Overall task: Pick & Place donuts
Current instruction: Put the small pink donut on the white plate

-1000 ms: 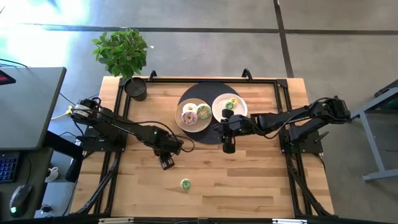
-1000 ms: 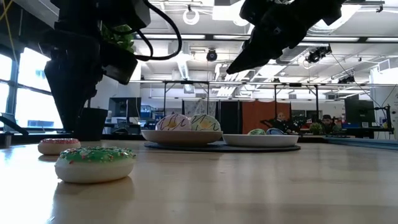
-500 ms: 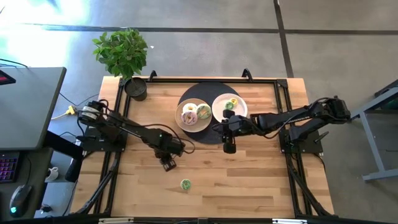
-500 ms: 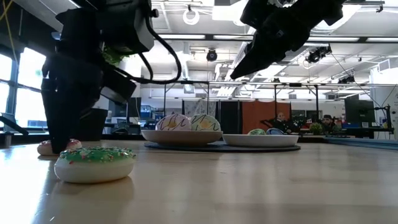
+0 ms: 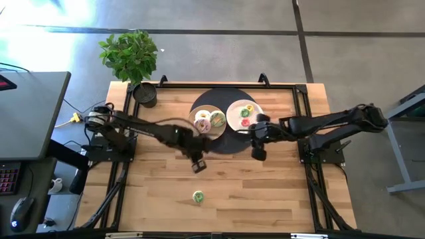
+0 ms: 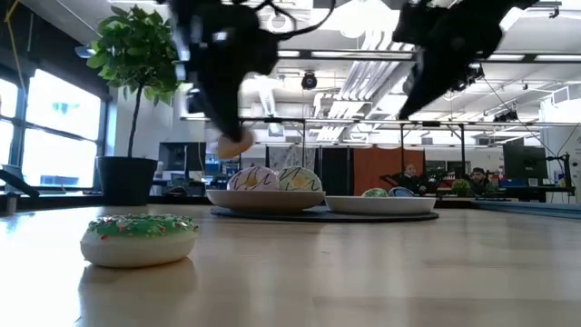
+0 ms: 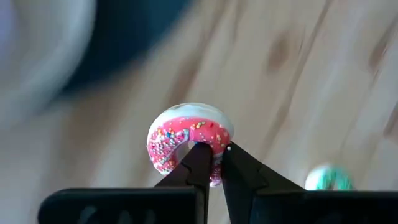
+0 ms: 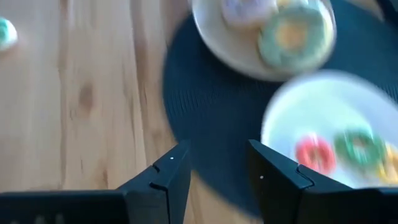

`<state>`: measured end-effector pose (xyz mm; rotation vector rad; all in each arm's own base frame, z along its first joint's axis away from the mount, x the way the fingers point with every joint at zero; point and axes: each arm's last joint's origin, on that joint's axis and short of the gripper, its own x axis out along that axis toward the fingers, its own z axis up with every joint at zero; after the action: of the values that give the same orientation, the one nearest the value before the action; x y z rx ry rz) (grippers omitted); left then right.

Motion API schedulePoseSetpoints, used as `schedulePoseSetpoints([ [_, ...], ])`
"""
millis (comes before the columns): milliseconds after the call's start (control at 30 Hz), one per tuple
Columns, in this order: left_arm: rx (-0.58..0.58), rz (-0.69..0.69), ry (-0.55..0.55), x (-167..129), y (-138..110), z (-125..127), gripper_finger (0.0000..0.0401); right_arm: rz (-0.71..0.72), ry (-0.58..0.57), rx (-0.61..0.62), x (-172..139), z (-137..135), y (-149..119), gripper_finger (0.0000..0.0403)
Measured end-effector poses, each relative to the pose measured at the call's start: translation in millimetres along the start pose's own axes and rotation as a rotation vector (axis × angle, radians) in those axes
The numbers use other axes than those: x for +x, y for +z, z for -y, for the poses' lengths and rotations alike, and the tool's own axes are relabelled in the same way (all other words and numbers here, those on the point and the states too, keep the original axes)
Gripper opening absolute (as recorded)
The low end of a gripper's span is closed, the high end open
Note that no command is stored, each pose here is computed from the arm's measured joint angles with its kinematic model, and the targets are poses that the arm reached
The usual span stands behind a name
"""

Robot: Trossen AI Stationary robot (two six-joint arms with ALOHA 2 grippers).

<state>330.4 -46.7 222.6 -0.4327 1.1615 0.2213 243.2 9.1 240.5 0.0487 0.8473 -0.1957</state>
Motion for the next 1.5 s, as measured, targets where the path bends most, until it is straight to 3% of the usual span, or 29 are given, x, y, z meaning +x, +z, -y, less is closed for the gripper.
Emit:
schedulePoseSetpoints([
  [333, 0.193, 0.384, -0.006, -4.9, 109.9, -43.0, 0.0005, -0.223, -0.078, 0.279, -50.1, 16.1, -36.2, 0.0149],
  [433, 0.224, 0.407, 0.01, 10.3, 134.6, -59.6, 0.0013, -0.248, -0.115, 0.308, -57.5, 19.2, -42.1, 0.0149],
  [700, 0.149, 0.395, 0.036, 52.1, 180.5, -95.2, 0.0026, -0.227, -0.153, 0.296, -61.7, 21.5, -43.2, 0.0149],
  [900, 0.116, 0.322, 0.062, 65.5, 187.7, -111.0, 0.005, -0.225, -0.152, 0.287, -61.6, 21.5, -43.0, 0.0149],
  [1233, 0.116, 0.289, 0.045, 70.5, 184.9, -110.6, 0.0163, -0.207, -0.169, 0.288, -61.4, 21.9, -41.9, 0.0149],
  [1500, -0.018, 0.257, -0.074, 70.8, 183.4, -107.8, 0.0179, -0.173, -0.158, 0.301, -60.6, 21.1, -38.6, 0.0149],
])
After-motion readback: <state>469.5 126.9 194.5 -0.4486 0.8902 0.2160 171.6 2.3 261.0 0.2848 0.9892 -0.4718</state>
